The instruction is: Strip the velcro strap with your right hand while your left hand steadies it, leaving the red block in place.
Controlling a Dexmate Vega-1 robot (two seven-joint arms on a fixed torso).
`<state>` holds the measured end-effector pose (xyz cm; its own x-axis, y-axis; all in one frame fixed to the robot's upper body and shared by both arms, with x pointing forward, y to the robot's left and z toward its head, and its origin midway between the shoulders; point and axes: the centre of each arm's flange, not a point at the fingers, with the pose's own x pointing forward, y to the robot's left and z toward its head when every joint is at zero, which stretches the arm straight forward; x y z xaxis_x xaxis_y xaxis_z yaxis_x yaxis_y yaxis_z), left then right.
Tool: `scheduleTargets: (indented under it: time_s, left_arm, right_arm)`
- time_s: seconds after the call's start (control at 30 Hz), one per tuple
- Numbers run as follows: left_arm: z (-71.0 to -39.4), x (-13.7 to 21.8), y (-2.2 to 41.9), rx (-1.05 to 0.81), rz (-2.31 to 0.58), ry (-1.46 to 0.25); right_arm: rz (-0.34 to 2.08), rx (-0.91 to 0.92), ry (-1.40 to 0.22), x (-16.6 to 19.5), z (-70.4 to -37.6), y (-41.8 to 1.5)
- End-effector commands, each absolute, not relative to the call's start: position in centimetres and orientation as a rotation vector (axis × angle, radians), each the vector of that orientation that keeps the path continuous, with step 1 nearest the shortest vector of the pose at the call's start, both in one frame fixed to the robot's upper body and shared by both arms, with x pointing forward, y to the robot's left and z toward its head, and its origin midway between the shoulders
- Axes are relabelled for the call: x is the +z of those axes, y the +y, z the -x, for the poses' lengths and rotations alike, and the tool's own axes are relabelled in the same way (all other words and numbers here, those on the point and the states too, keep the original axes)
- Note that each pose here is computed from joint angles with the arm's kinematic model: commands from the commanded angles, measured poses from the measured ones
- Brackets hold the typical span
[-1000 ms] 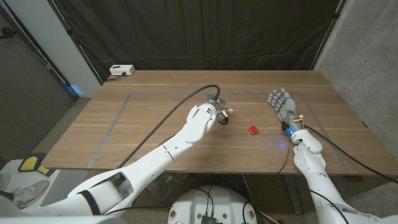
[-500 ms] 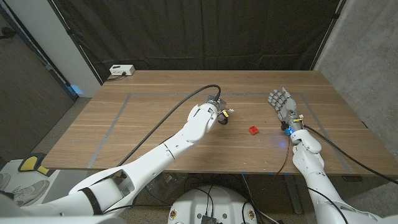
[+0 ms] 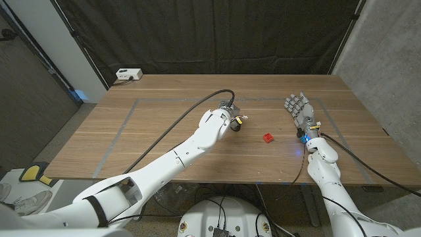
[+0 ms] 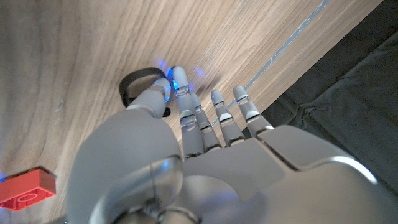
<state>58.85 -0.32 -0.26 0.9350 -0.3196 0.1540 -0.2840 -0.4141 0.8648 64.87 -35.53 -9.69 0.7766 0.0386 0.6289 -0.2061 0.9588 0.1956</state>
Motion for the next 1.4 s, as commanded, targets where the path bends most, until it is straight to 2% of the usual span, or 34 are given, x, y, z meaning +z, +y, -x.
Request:
scheduleTargets:
  time_s: [0.03, 0.37, 0.67, 0.9, 1.4]
  left_arm:
    - [-59.2, -0.3, 0.2, -0.024, -2.013, -0.458]
    - [-59.5, -0.7, 0.7, 0.035, -2.019, -0.495]
    - [-58.8, -1.1, 1.6, 0.248, -1.979, -0.666]
    - [-58.2, -0.6, 2.9, 0.368, -1.792, -0.767]
    - [-58.0, 0.2, 4.3, 0.39, -1.436, -0.839]
  right_arm:
    - [-0.262, 0.1, -0.694, -9.1, -64.7, -35.7]
    - [-0.253, 0.09, -0.7, -8.8, -64.8, -35.6]
    - [-0.246, 0.089, -0.697, -8.7, -64.9, -35.4]
    - [-0.233, 0.09, -0.703, -8.3, -64.6, -35.1]
    - [-0.131, 0.04, -0.72, -6.9, -62.9, -34.7]
